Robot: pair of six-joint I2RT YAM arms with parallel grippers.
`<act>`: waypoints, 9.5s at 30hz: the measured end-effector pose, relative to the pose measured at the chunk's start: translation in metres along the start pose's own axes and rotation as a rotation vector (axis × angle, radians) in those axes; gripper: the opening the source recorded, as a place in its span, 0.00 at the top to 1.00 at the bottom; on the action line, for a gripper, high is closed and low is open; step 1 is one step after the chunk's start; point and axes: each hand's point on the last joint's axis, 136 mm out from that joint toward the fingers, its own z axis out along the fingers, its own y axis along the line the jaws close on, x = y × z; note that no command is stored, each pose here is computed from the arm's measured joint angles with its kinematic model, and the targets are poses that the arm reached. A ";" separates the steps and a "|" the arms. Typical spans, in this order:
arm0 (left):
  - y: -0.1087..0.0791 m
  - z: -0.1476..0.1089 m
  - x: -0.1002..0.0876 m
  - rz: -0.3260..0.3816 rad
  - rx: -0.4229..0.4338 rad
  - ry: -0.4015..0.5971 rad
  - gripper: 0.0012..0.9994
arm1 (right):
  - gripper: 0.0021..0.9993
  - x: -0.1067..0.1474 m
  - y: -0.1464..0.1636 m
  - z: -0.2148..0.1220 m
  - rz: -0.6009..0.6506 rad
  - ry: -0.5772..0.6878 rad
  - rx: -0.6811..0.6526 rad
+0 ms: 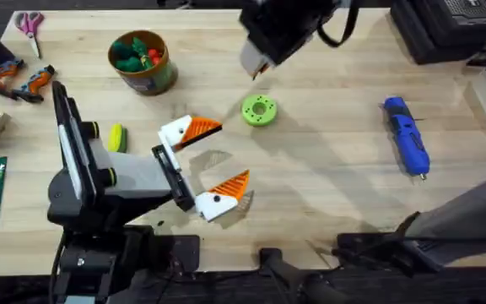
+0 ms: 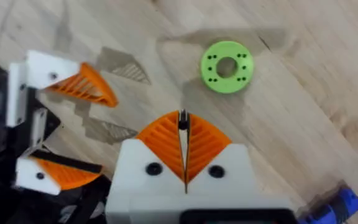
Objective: Pick up the gripper from the table and insert it into the empty holder that is missing its gripper. Then pick up a screw, insert it into the mounting hole, and use the screwdriver to tighten it. Finally, clean up the table by picking up the vegetable and placing it into the bucket.
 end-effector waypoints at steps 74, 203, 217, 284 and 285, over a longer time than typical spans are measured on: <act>0.000 0.000 0.000 -0.008 0.000 0.000 0.01 | 1.00 -0.021 0.140 0.037 -0.267 -0.026 -0.120; 0.000 0.000 0.000 -0.008 0.002 0.001 0.01 | 1.00 -0.021 0.145 0.044 -0.277 0.002 -0.112; 0.000 0.000 0.000 -0.009 0.002 0.001 0.01 | 1.00 -0.018 0.144 0.042 -0.277 0.015 -0.110; -0.001 0.000 0.000 -0.007 0.005 0.001 0.01 | 1.00 -0.015 0.142 0.042 -0.276 0.051 -0.104; -0.001 0.000 0.000 -0.007 0.005 0.001 0.01 | 1.00 -0.015 0.142 0.043 -0.276 0.052 -0.104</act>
